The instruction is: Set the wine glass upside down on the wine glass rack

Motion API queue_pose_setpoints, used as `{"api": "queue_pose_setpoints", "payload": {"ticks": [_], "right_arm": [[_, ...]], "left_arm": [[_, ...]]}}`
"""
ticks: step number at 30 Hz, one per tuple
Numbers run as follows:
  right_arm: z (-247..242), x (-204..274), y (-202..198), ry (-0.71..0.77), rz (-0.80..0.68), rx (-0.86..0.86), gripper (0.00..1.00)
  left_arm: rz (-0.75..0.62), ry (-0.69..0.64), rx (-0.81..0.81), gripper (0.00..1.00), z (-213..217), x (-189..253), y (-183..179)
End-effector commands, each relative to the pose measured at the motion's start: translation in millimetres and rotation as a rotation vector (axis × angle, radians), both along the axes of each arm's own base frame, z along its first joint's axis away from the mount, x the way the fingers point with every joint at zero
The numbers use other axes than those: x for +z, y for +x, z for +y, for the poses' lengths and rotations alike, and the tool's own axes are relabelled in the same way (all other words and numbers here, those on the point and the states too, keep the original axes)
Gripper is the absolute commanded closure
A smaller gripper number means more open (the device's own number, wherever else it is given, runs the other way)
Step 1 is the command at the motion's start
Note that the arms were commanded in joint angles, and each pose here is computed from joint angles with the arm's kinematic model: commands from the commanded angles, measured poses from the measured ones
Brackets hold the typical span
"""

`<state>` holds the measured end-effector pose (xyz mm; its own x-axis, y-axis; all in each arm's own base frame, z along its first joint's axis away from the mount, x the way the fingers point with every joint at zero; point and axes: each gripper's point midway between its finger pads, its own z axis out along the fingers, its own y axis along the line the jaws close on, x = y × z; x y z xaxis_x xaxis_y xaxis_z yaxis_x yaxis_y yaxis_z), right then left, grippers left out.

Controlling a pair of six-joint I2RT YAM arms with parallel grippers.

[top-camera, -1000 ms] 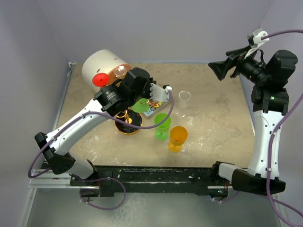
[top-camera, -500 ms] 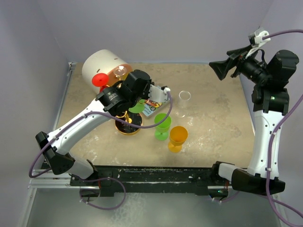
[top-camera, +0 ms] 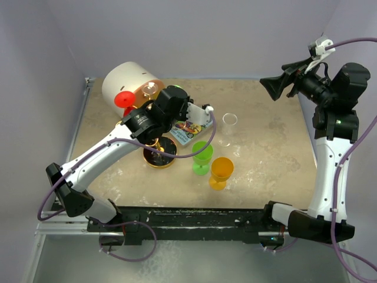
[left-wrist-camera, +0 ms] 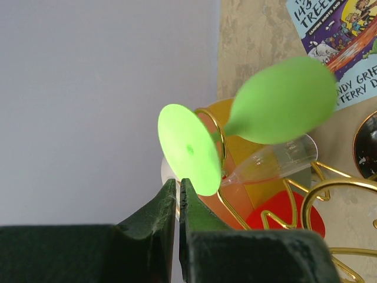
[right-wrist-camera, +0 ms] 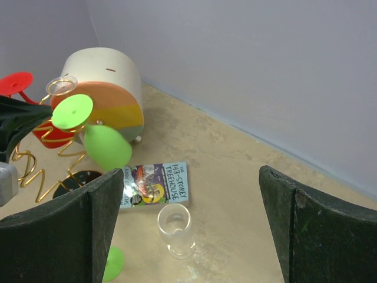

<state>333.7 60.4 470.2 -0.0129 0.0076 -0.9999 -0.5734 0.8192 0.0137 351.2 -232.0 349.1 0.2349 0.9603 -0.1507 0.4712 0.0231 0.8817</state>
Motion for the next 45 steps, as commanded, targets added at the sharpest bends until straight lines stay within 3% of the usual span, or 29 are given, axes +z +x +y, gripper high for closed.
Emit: {"api": "queue_pose_setpoints", "payload": {"ticks": [1,17,29,32,40,41,45], "right_arm": [[-2.3,13.6,-3.9,-0.02,-0.064,-0.014,0.01],[-2.9,10.8,-4.7,-0.022,-0.062,-0.017,0.01],[-27.8,3.3,11.9,-0.076,-0.036,-0.156,0.0],[-25.6,-1.4,14.7,-0.05,-0.004,-0.143,0.0],[-37.8,-36.6,18.3,-0.111,0.096,-0.191,0.0],[-36.2,-42.0,15.8,-0.123,0.111,-0.176,0.0],[-23.1,-71.5,-2.9,-0.199,0.188,-0.054,0.0]], "left_arm": [[-0.054,-0.037,0.028,0.91,-1.8,13.7,9.6],[-0.035,-0.087,0.024,0.89,-6.8,13.7,8.4],[0.052,-0.366,-0.018,0.8,-19.1,47.1,-7.6],[0.072,-0.467,-0.013,0.55,-15.0,61.6,-10.3],[0.116,-0.728,0.035,0.05,18.9,94.4,-13.5],[0.109,-0.751,0.05,0.0,24.2,98.1,-13.2],[0.068,-0.837,0.107,0.01,48.4,115.5,-10.7]]}}
